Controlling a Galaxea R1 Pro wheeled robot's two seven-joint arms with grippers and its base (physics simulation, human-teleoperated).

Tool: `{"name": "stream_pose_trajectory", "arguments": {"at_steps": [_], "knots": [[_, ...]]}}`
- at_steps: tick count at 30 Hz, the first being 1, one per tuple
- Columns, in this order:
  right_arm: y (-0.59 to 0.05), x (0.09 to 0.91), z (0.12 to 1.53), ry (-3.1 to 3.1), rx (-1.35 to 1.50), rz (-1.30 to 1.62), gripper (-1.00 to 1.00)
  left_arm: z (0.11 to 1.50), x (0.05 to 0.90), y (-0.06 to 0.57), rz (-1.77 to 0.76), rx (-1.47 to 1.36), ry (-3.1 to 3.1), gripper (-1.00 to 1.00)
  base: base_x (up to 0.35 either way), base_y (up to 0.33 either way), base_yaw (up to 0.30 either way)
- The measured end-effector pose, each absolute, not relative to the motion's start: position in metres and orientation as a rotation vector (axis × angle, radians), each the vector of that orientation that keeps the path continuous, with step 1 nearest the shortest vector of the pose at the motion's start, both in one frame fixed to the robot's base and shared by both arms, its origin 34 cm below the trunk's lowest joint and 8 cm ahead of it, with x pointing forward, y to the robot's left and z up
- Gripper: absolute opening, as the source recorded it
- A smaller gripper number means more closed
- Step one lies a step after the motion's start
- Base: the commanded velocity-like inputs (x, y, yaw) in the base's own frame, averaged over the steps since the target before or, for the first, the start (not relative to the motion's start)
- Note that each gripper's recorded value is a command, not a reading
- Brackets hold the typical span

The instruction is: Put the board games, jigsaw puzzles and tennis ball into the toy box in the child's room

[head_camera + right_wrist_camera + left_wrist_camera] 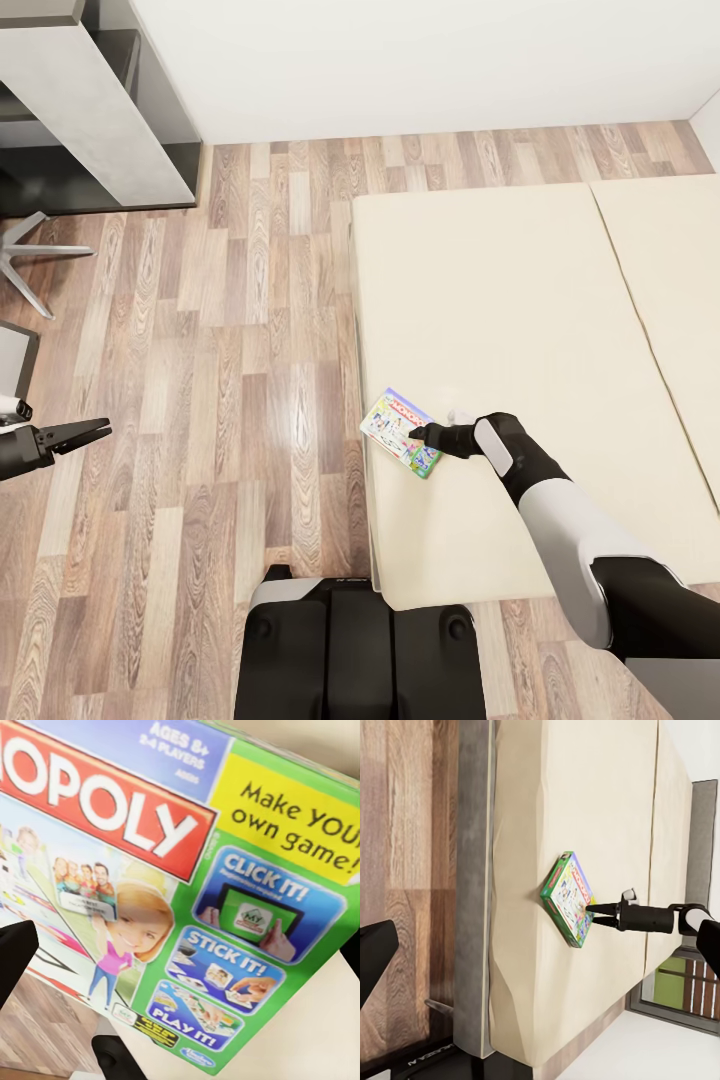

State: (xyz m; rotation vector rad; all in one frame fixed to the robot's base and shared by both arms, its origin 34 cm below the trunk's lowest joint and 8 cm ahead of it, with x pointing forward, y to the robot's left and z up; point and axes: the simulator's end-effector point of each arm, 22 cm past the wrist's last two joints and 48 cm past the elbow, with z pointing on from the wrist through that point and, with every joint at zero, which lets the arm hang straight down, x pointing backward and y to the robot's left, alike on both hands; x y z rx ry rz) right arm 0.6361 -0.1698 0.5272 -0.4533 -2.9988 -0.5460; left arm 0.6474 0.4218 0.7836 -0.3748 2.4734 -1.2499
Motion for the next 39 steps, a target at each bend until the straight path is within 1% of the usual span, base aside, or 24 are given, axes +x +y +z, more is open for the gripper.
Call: {"name": "stream_pose_trajectory", "arguments": {"at_steps": [39], "knots": [[-0.17,0.6375,0.5284,-3.002,-0.455,-0.547,1.0,0.7844,0.6478,0.422,-1.247,-0.375,2.472,1.0,0.0,0.0,0.0]]}}
